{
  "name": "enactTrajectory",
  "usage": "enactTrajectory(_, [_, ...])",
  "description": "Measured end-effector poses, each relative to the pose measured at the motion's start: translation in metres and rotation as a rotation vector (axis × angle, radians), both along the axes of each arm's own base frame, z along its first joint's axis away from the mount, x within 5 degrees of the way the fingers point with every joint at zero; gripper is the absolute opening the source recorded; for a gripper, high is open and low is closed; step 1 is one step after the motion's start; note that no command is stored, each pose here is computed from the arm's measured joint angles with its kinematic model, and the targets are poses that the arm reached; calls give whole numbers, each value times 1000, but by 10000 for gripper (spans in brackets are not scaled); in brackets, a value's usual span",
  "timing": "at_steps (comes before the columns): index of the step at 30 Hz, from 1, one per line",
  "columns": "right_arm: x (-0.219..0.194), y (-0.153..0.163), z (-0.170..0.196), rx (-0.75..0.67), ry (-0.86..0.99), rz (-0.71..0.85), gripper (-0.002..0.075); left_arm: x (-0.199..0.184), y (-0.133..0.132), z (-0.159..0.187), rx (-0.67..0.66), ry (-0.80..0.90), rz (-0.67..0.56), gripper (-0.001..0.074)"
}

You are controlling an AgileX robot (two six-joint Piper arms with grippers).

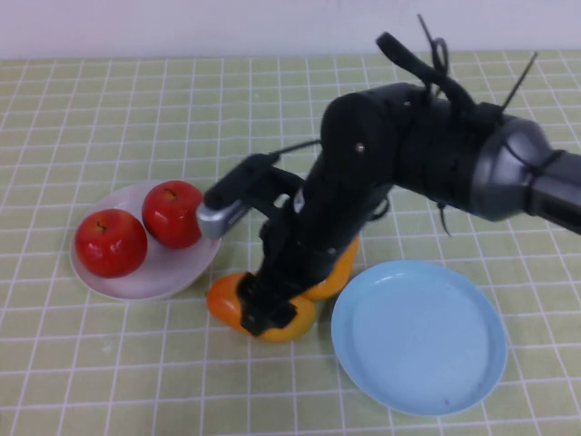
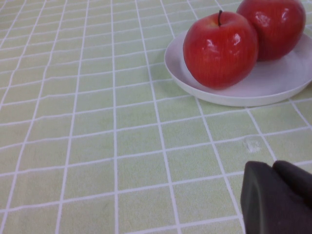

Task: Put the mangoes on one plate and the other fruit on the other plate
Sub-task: Put another type of fruit in the right plate

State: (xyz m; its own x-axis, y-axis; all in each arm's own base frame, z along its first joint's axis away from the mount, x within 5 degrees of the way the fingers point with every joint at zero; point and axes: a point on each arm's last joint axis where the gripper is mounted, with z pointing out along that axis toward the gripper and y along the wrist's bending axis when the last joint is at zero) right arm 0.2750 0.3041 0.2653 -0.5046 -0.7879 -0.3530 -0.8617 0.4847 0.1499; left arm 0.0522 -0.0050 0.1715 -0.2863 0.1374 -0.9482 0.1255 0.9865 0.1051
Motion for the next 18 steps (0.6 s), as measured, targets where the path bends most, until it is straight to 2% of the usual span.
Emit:
enactTrajectory(2, [6,7,0,25,-58,39,631,0,0,0,0,0,0,2])
enactTrajectory(5, [11,16,-2,55,-143,101,675,0,0,0,0,0,0,2])
enactTrajectory(10, [14,27,-15,61,-212,198,689,0,0,0,0,0,0,2])
enactTrajectory(18, [24,34,-52,-6,-203,233,689,0,0,0,0,0,0,2])
